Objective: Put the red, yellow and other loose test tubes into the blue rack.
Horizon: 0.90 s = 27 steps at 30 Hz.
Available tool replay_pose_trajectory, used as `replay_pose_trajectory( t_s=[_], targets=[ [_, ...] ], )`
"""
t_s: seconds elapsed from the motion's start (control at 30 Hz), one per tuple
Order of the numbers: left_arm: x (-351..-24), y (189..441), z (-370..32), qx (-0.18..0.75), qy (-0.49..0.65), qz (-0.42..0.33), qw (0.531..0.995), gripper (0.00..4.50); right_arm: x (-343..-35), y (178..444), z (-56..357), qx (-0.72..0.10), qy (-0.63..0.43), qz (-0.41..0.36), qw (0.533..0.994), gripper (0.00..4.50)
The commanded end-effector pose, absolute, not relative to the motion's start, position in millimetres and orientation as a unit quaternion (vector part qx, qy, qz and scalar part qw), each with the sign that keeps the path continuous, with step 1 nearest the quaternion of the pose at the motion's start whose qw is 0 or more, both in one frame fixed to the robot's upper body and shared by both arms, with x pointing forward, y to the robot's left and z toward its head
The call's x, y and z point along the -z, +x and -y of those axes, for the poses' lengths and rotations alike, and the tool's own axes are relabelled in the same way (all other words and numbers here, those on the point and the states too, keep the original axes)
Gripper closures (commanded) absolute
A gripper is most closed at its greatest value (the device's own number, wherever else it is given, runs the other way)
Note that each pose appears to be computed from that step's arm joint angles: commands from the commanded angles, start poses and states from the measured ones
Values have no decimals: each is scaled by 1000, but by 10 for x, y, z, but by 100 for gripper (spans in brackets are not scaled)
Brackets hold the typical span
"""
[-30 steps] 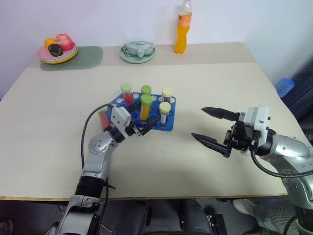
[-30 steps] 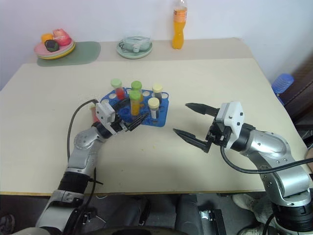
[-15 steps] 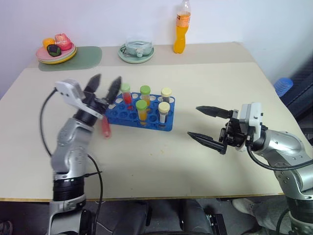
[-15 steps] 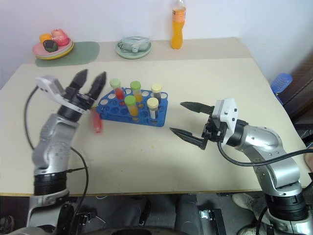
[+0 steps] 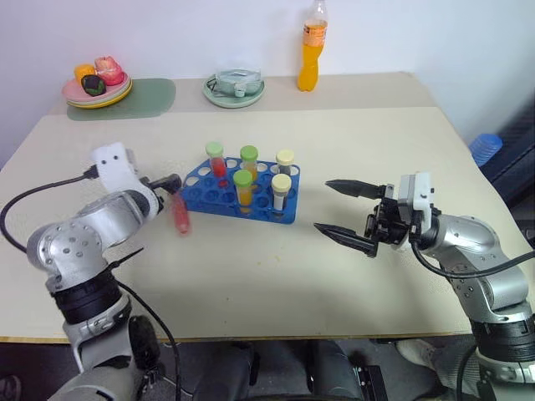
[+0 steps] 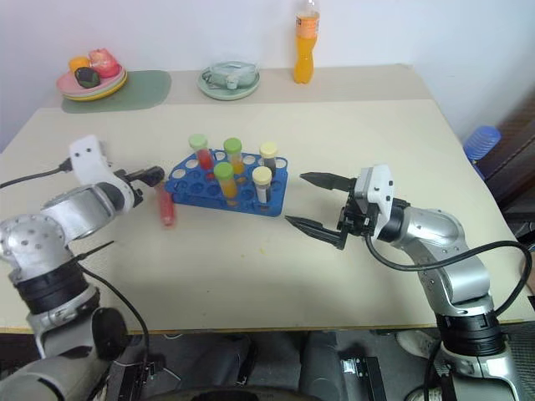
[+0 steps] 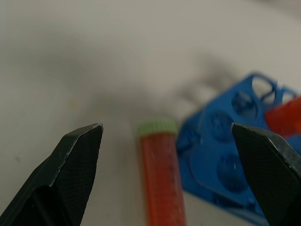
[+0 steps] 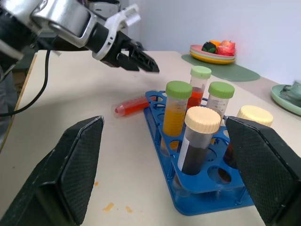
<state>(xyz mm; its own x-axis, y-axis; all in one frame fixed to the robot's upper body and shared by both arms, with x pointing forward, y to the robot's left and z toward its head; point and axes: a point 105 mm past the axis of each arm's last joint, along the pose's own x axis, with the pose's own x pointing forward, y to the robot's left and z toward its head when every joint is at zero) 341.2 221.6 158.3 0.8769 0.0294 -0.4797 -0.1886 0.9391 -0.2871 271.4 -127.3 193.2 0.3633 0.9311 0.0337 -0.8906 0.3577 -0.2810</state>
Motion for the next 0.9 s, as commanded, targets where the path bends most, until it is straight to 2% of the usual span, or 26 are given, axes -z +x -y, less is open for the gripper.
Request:
replay_pose_trajectory(
  t_s=[0.03, 0.27, 0.5, 0.83, 0.9],
  targets=[
    [-1507, 3363, -2273, -66, -160, -281, 944, 3, -2031, 2706, 1257, -558, -121, 120, 812, 27],
    [-1386, 3357, -2468, -78, -163, -316, 931, 3, -2040, 2698, 1294, -553, -127, 120, 815, 27],
    [-1344, 3362, -2433, -26, -162, -342, 925, 3, -2036, 2682, 1312, -548, -130, 120, 818, 27],
    [-1276, 3477, -2220, -32, -161, -363, 917, 3, -2044, 2665, 1329, -542, -131, 119, 821, 27],
    [-1287, 3502, -2267, -60, -166, -362, 915, 3, -2045, 2662, 1333, -542, -132, 118, 822, 27]
  ],
)
